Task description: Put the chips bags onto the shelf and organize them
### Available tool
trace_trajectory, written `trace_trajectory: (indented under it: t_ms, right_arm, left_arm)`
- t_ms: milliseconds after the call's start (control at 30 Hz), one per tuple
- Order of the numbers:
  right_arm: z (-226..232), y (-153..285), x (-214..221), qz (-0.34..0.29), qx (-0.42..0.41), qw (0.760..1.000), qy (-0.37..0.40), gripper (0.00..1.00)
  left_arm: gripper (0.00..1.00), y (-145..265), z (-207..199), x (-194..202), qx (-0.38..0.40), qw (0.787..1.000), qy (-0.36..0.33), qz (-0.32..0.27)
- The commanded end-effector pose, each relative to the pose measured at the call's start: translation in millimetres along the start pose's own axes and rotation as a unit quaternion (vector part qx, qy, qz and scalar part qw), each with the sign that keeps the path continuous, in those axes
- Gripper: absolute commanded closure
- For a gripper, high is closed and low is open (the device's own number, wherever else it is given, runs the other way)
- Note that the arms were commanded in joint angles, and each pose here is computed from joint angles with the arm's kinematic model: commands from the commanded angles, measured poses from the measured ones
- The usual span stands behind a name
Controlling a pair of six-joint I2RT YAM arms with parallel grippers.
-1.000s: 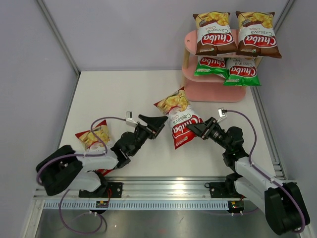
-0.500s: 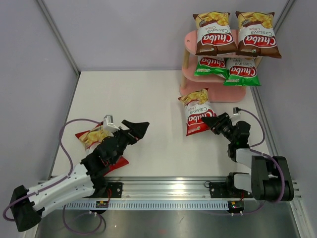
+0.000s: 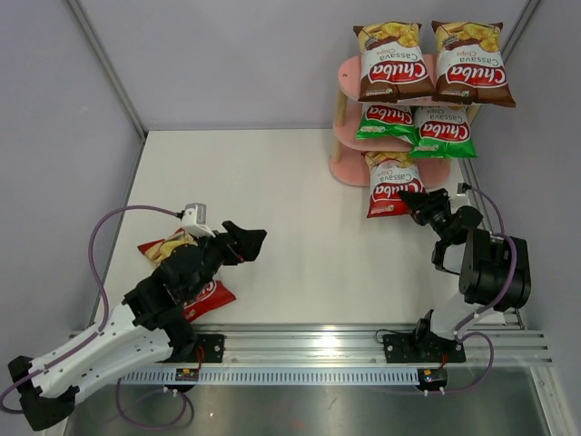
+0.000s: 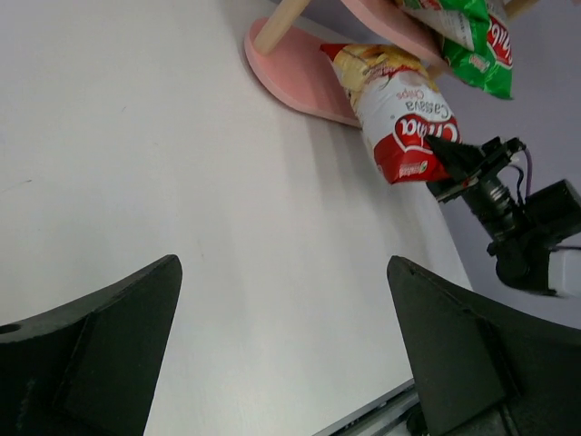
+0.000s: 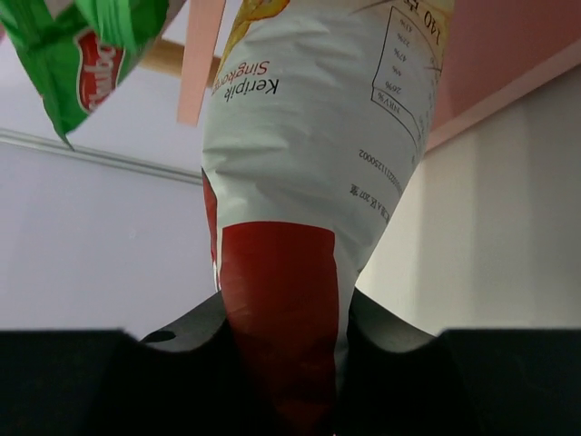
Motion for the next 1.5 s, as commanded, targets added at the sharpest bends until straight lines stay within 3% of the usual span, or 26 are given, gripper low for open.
trace_trajectory:
  t_ms: [0, 267, 600, 1333, 1467]
  right_arm:
    - [5, -7, -40, -0.051, -0.053, 0.997, 0.034, 0.62]
    - [-51, -20, -62, -0.064, -0.035, 0.997, -0.010, 0.61]
    - [-106, -40, -73, -0.037, 0.031, 0.997, -0.064, 0.59]
    - [-167, -62, -99, -0.043, 0.088, 0.987, -0.126, 0.55]
    - [-166, -64, -101, -0.047, 0.085, 0.986, -0.135, 0.45]
  left_arm:
    - [0.01, 14, -12, -8, 0.023, 0.999, -0.040, 0.018]
    - [0.01, 43, -21, -28, 0.028, 0.995, -0.094, 0.034]
    - [0.01, 62, -12, -41, 0.015, 0.991, -0.127, 0.025]
    - [0.01, 68, -1, -47, -0.009, 0.990, -0.138, 0.016]
    - [0.01, 67, 2, -47, -0.019, 0.990, -0.142, 0.015]
Point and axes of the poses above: each gripper's point midway between its finger pads, its own y axis back along the fingers, its own z axis along the line the jaws close on, x = y × z, the point moved 2 cm from there along y, back along the fingers, and after that the axes turned 13 degrees about y, right-handed, at the moved point
